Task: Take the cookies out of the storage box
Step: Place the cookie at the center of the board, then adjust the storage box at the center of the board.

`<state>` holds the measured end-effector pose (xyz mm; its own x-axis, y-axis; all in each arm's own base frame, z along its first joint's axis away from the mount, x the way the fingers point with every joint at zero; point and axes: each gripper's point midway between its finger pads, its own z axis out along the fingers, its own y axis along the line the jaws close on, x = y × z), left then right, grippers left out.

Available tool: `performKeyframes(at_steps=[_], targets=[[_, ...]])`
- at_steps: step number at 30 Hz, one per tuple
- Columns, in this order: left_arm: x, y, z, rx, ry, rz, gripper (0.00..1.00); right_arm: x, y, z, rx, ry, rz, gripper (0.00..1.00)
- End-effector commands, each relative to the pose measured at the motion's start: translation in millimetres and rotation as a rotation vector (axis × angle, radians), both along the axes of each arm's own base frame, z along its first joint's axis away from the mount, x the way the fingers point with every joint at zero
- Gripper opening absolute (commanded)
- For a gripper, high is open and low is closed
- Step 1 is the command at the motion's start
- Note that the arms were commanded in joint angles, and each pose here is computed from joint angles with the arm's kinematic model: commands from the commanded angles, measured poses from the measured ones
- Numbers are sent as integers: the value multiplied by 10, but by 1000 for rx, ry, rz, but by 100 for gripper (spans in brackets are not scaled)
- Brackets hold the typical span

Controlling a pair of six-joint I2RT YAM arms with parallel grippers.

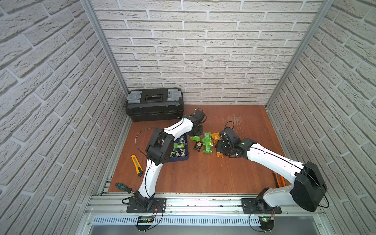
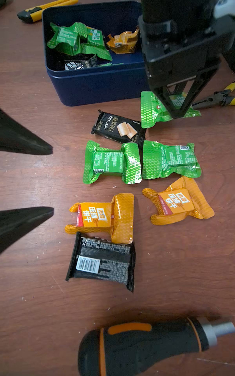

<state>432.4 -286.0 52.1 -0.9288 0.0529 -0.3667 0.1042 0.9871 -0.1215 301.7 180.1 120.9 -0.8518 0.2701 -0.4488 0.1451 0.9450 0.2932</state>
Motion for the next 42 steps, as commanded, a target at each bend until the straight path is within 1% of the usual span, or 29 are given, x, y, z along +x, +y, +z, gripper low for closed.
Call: performKeyframes(at_steps=[1,7,11,13,16,17,20,21,25,28,31,34,37,39,42], targets=[[171,-116,112,-38,-48,-19,35,22,-25,34,6,-16,-15,47],[154,-184,15,-65,-13,-19,37,34,-28,40,1,-16,-14,47],[89,-181,-33,-68,18,-18,41,42,-22,42,2,-16,-14,47],[65,-193,-50,-77,31,-19,45,52,-11,53,5,-18,-12,47],[72,-211,-34,-95,35,-21,57,71,11,73,8,-21,-8,47],[76,-210,-34,-98,36,-19,59,79,16,84,8,-23,-5,47],[128,-173,108,-126,16,0,61,103,40,125,10,-29,5,47],[161,-142,209,-138,-5,10,60,112,48,136,9,-30,9,47],[257,31,780,-185,-132,54,61,168,124,206,6,-36,37,47],[245,273,1172,-218,-208,112,62,216,264,235,17,-32,74,46],[145,610,1379,-225,-238,170,59,244,507,248,18,-26,139,46],[-26,1077,1368,-195,-230,238,57,260,849,291,-14,-23,240,46],[-252,1640,1223,-166,-195,351,56,273,1206,291,-22,-24,326,46],[-387,1961,1180,-162,-185,419,56,292,1408,267,-6,-19,357,45],[-606,2388,1097,-102,-167,488,57,323,1692,208,42,-8,391,45]])
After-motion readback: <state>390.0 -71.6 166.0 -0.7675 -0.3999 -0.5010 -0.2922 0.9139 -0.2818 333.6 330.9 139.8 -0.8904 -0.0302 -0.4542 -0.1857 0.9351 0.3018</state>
